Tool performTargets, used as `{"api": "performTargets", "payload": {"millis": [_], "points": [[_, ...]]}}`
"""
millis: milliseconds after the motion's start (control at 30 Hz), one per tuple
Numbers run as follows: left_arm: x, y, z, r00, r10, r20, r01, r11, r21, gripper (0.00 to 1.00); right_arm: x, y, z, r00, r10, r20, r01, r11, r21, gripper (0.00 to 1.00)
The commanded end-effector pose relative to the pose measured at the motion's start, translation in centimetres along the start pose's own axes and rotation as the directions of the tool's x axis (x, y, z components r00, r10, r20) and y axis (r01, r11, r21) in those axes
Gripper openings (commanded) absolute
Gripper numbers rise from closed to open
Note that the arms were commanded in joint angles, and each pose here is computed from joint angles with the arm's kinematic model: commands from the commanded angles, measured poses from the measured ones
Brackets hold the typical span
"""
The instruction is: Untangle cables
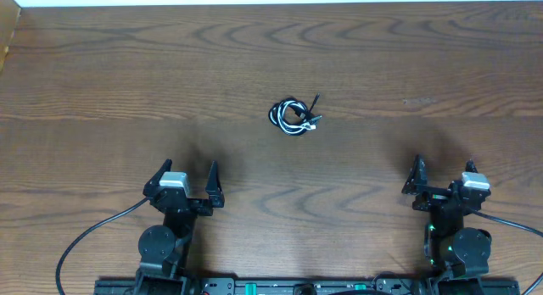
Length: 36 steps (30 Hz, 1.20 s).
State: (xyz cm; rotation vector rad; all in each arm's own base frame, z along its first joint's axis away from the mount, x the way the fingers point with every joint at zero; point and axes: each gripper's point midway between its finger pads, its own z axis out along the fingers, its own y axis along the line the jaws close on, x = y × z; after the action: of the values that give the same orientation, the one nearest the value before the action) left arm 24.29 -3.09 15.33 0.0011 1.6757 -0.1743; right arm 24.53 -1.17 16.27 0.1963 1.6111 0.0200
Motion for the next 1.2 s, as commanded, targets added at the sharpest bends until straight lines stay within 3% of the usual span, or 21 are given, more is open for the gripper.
{"api": "performTargets", "payload": {"millis": [0, 300, 600, 800, 1167], "points": [[1.6, 0.9, 0.1, 0.999, 0.01, -0.051, -0.012, 0.999, -0.042, 0.98, 0.0, -0.4, 0.0, 1.0, -0.015, 0.002, 0.015, 1.0, 0.02, 0.99], [1.5, -0.1, 0.0, 0.995, -0.077, -0.059, 0.078, 0.997, 0.007, 0.98, -0.1, 0.4, 0.0, 1.0, 0.026, 0.005, -0.026, 0.999, -0.024, 0.99], [1.4, 0.0, -0.8, 0.982, -0.074, -0.176, 0.072, 0.997, -0.02, 0.98, -0.2, 0.3, -0.1, 0.999, 0.03, -0.017, -0.031, 0.999, -0.015, 0.99], [0.8, -0.1, -0.3, 0.957, -0.075, -0.282, 0.066, 0.997, -0.04, 0.98, -0.1, 0.2, -0.3, 0.994, 0.013, -0.108, -0.013, 1.0, 0.001, 0.99], [1.0, -1.0, 1.3, 0.832, -0.082, -0.548, 0.066, 0.997, -0.049, 0.98, -0.7, 1.7, 1.4, 0.926, -0.029, -0.375, 0.024, 1.0, -0.019, 0.99]]}}
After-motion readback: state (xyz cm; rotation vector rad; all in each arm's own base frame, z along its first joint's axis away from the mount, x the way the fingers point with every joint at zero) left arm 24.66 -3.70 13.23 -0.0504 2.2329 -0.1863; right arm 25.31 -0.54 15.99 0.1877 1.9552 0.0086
